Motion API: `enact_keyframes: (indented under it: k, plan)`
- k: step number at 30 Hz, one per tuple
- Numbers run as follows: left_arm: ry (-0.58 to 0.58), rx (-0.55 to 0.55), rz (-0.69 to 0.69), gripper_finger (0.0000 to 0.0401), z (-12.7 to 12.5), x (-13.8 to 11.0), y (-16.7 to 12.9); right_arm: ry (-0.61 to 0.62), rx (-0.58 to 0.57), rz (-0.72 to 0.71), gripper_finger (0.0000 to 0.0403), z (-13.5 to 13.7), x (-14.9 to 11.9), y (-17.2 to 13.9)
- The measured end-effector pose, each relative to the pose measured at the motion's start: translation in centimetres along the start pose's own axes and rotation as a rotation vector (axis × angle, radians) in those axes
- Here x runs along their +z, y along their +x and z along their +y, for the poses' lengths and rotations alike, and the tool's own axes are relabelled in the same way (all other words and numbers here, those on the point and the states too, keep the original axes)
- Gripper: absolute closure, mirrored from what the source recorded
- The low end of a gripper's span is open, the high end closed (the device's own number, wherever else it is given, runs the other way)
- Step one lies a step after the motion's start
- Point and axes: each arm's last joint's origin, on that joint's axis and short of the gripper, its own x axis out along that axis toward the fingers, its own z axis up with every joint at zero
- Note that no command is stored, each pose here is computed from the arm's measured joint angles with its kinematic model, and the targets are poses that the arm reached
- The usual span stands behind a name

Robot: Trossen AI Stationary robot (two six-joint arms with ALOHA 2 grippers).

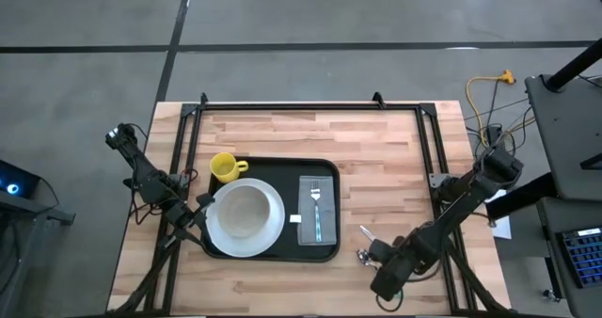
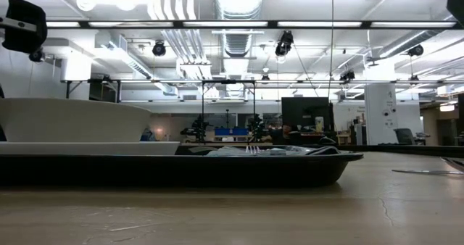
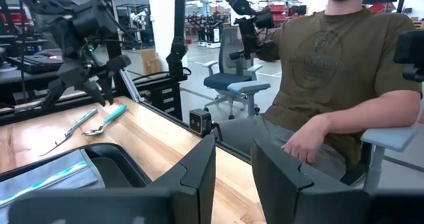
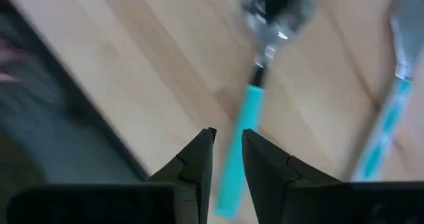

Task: Set up tray
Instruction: Put the blue spoon on the gray napkin to the right of the white plate

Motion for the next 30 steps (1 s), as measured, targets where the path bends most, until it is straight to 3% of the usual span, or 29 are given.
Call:
enact_keyframes:
  k: [4,8,20,30]
  plan:
    - [0.0,0.0,0.0,0.0322,0.0,0.0,0.0,-0.002,-0.106,0.021,0.0335,0.3,0.0,0.3]
    - [0.0,0.0,0.0,0.0322,0.0,0.0,0.0,-0.005,-0.137,0.006,0.0333,0.5,0.1,0.7]
    - [0.0,0.0,-0.001,0.0322,0.0,0.0,0.0,0.008,-0.117,0.0,0.0318,-0.1,0.1,1.7]
    - [0.0,0.0,0.0,0.0322,0.0,0.0,0.0,0.004,-0.07,-0.004,0.0333,-0.3,0.1,2.5]
